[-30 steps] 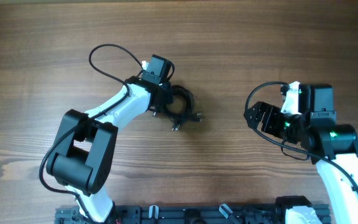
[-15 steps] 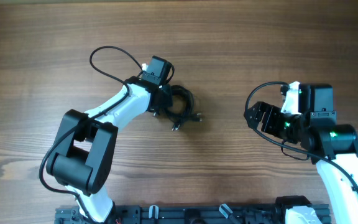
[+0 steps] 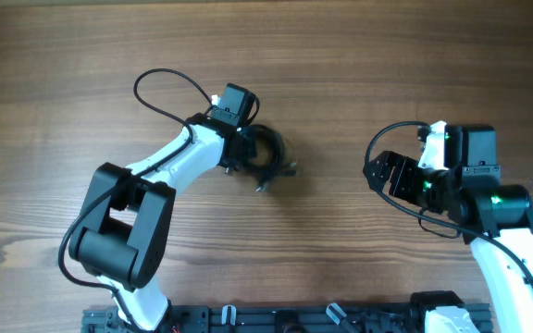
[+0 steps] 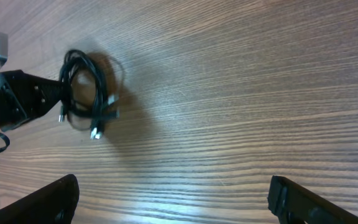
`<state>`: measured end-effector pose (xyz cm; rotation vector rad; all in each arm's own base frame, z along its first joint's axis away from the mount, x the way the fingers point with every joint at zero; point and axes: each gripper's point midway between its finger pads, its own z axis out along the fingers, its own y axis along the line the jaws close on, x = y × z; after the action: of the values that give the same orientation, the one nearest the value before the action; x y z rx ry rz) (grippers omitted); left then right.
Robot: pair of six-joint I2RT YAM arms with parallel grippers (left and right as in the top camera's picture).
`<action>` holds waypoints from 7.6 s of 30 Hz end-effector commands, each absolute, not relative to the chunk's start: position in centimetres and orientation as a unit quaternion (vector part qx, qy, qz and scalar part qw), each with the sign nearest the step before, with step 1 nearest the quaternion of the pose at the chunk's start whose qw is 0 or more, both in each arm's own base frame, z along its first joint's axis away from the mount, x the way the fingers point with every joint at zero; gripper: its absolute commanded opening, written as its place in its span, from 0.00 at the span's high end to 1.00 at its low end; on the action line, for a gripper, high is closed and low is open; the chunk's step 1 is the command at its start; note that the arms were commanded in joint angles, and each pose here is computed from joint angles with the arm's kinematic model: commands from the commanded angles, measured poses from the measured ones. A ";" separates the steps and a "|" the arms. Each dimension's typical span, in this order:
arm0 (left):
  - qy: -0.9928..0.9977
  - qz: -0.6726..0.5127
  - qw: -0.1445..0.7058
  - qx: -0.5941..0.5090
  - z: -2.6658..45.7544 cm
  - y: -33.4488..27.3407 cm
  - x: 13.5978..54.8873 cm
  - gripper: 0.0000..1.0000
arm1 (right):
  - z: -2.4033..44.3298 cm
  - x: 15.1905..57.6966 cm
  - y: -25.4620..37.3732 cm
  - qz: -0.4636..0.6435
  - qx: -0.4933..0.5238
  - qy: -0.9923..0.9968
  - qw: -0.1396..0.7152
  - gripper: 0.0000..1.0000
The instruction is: Untangle cables
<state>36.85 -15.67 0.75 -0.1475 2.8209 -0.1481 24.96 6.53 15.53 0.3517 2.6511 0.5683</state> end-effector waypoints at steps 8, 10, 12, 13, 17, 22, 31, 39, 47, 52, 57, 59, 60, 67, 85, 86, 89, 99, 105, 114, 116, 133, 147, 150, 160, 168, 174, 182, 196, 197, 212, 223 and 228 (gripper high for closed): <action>0.979 -0.155 0.131 -0.031 3.6 -18.9 35.3 0.96 | 16.2 26.8 6.8 0.215 0.118 0.943 0.224 0.00; 0.974 -0.183 0.134 -0.024 5.5 -19.6 34.9 0.96 | 15.8 27.3 6.8 0.213 0.111 0.945 0.223 0.01; 0.968 -0.208 0.143 -0.018 7.4 -20.2 34.5 0.96 | 15.4 27.6 7.1 0.219 0.109 0.945 0.216 0.04; 0.965 -0.220 0.146 -0.014 8.4 -20.4 34.2 0.96 | 15.2 27.8 7.4 0.226 0.108 0.945 0.210 0.04; 0.957 -0.246 0.154 -0.006 11.3 -20.7 33.1 0.96 | 14.5 28.3 8.9 0.260 0.095 0.942 0.188 0.08; 0.952 -0.275 0.137 0.003 12.4 -21.4 31.9 0.96 | 13.2 28.3 11.5 0.281 0.050 0.945 0.160 0.09; 0.936 -0.336 0.101 0.022 13.3 -23.3 30.4 0.96 | 12.2 28.6 14.5 0.289 0.004 0.945 0.153 0.09; 0.913 -0.396 0.072 0.066 14.7 -25.0 28.8 0.96 | 13.0 29.6 15.5 0.299 -0.016 0.937 0.182 0.13; 0.910 -0.404 0.066 0.068 14.9 -25.2 28.5 0.96 | 13.2 29.8 15.6 0.301 -0.017 0.935 0.186 0.33; 0.909 -0.406 0.069 0.069 15.0 -25.2 28.7 0.96 | 13.5 28.9 16.6 0.334 -0.027 0.927 0.166 0.35; 0.905 -0.413 0.069 0.072 15.2 -25.4 28.6 0.96 | 12.8 28.2 16.6 0.337 -0.025 0.929 0.153 0.41; 0.900 -0.425 0.066 0.077 15.5 -25.7 28.5 0.96 | 12.5 28.1 16.6 0.336 -0.024 0.930 0.150 0.41; 0.897 -0.431 0.064 0.079 15.7 -25.9 28.4 0.96 | 12.4 28.0 16.5 0.335 -0.023 0.930 0.149 0.41; 0.870 -0.478 0.059 0.103 17.4 -27.1 27.9 0.96 | 12.2 27.8 16.5 0.333 -0.022 0.932 0.144 0.41; 0.845 -0.515 0.079 0.119 19.2 -28.1 28.7 0.96 | 11.5 27.1 15.8 0.314 -0.012 0.941 0.128 0.58; 0.845 -0.515 0.080 0.118 19.2 -28.1 28.7 0.96 | 11.4 27.2 15.7 0.310 -0.010 0.942 0.128 0.64; 0.846 -0.515 0.082 0.113 19.2 -27.7 29.0 0.96 | 11.0 27.3 15.2 0.293 -0.004 0.947 0.131 0.81; 0.859 -0.499 0.090 0.073 18.5 -25.1 30.6 0.96 | 9.6 27.3 12.6 0.217 0.021 0.967 0.132 0.96; 0.910 -0.400 0.110 0.017 15.1 -20.9 32.3 0.96 | 7.9 26.5 7.9 0.094 0.154 0.977 0.117 0.96; 0.953 -0.272 0.115 -0.065 11.8 -14.6 33.2 0.96 | 7.3 25.1 4.9 0.018 0.241 0.965 0.105 0.96; 0.955 -0.260 0.118 -0.073 11.6 -13.9 33.4 0.96 | 7.3 24.9 4.6 0.008 0.259 0.960 0.103 0.96; 0.958 -0.222 0.116 -0.141 10.8 -9.9 33.8 0.96 | 7.3 24.7 3.4 -0.020 0.298 0.948 0.111 0.95; 0.903 -0.423 0.074 0.012 15.1 -19.0 31.0 0.96 | 12.8 28.2 17.0 0.354 0.005 0.924 0.142 0.17; 0.887 -0.454 0.075 0.040 16.2 -20.7 30.6 0.96 | 12.8 28.2 17.0 0.354 0.005 0.925 0.142 0.17; 0.842 -0.523 0.074 0.111 18.9 -24.4 29.2 0.96 | 12.9 28.1 17.2 0.360 0.003 0.923 0.139 0.28; 0.837 -0.527 0.067 0.129 19.1 -25.7 28.3 0.96 | 13.3 27.9 17.6 0.376 -0.002 0.917 0.134 0.34; 0.833 -0.533 0.069 0.135 19.3 -25.9 28.3 0.96 | 12.4 28.4 16.4 0.337 0.018 0.930 0.143 0.81; 0.843 -0.520 0.079 0.112 18.9 -24.5 29.4 0.96 | 8.1 26.9 8.5 0.114 0.168 0.972 0.119 0.96; 0.961 -0.250 0.092 -0.081 11.0 -11.5 32.3 0.96 | 7.3 25.0 4.7 0.012 0.251 0.962 0.105 0.96; 0.960 -0.249 0.091 -0.088 10.9 -11.0 32.3 0.96 | 7.3 25.0 4.7 0.012 0.252 0.962 0.105 0.96; 0.945 -0.256 0.026 -0.201 10.6 -9.7 30.6 0.55 | 7.3 25.0 5.0 0.020 0.251 0.962 0.102 0.96; 0.948 -0.262 0.045 -0.174 10.7 -11.0 31.4 0.41 | 7.4 25.3 5.8 0.043 0.245 0.963 0.100 0.96; 0.952 -0.275 0.066 -0.117 11.2 -14.3 31.7 0.36 | 7.4 25.2 5.9 0.045 0.245 0.963 0.099 0.96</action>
<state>31.78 -11.96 10.84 -0.4759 2.8824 -0.8151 25.43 5.80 7.89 0.7024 2.8355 0.1286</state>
